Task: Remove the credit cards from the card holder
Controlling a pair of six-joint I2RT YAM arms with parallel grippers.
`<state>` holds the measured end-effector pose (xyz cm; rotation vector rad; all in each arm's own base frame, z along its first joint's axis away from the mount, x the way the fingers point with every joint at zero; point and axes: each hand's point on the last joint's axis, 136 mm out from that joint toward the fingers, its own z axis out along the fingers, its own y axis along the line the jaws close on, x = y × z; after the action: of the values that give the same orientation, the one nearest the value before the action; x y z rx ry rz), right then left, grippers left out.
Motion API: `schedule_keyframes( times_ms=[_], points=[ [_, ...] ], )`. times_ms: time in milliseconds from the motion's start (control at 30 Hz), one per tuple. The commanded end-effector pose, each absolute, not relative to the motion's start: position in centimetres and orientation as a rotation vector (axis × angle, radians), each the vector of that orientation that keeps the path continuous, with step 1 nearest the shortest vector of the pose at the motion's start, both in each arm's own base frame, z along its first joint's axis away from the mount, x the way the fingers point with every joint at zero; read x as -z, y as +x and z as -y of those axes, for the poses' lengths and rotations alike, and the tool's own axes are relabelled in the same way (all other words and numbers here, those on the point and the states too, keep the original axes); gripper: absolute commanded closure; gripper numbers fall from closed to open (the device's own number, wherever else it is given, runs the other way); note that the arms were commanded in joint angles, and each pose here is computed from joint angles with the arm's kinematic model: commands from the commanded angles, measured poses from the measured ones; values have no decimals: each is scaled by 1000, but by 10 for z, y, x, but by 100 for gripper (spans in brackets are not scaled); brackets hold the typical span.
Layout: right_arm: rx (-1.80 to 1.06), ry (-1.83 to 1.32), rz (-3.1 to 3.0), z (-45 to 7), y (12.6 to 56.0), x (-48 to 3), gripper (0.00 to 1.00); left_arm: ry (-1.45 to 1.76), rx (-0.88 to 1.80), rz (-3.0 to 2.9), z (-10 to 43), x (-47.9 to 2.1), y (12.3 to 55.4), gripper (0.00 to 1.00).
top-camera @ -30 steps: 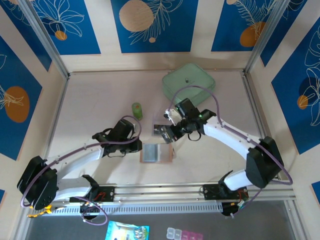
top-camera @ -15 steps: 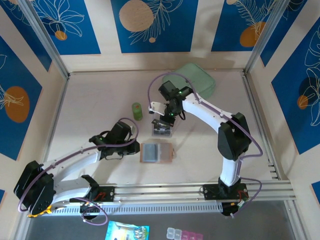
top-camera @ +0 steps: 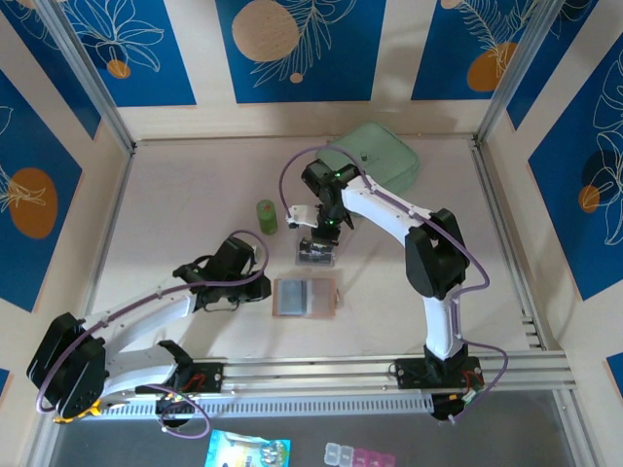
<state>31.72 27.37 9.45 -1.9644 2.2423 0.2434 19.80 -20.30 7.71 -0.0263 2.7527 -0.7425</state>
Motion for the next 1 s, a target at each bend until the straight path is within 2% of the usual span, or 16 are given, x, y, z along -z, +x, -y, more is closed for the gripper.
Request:
schedule_keyframes(
  times_ms=[0, 67, 200, 300, 533, 700, 833, 967],
  points=[
    [-264, -2018, -2258, -271, 312, -83, 100, -18, 737, -2765, 199, -73, 196, 87],
    [-262, -2019, -2270, -270, 312, -79, 99, -16, 738, -2767, 200, -73, 196, 87],
    [-211, -1963, -2265, -269, 321, -82, 82, -16, 756, -2769, 202, -72, 197, 87],
    [-172, -1912, -2252, -268, 326, -92, 77, -9, 773, -2772, 205, -72, 197, 86],
    [-146, -1767, -2264, -266, 323, -112, 77, 10, 809, -2793, 214, -67, 198, 85],
    [-253, -1517, -2299, -276, 323, -126, 77, 4, 853, -2797, 223, -63, 202, 85],
    [-302, -1362, -2321, -282, 337, -128, 81, 12, 863, -2798, 227, -63, 204, 85],
    [-274, -1342, -2353, -285, 347, -113, 86, 13, 856, -2807, 226, -62, 204, 85]
  ],
)
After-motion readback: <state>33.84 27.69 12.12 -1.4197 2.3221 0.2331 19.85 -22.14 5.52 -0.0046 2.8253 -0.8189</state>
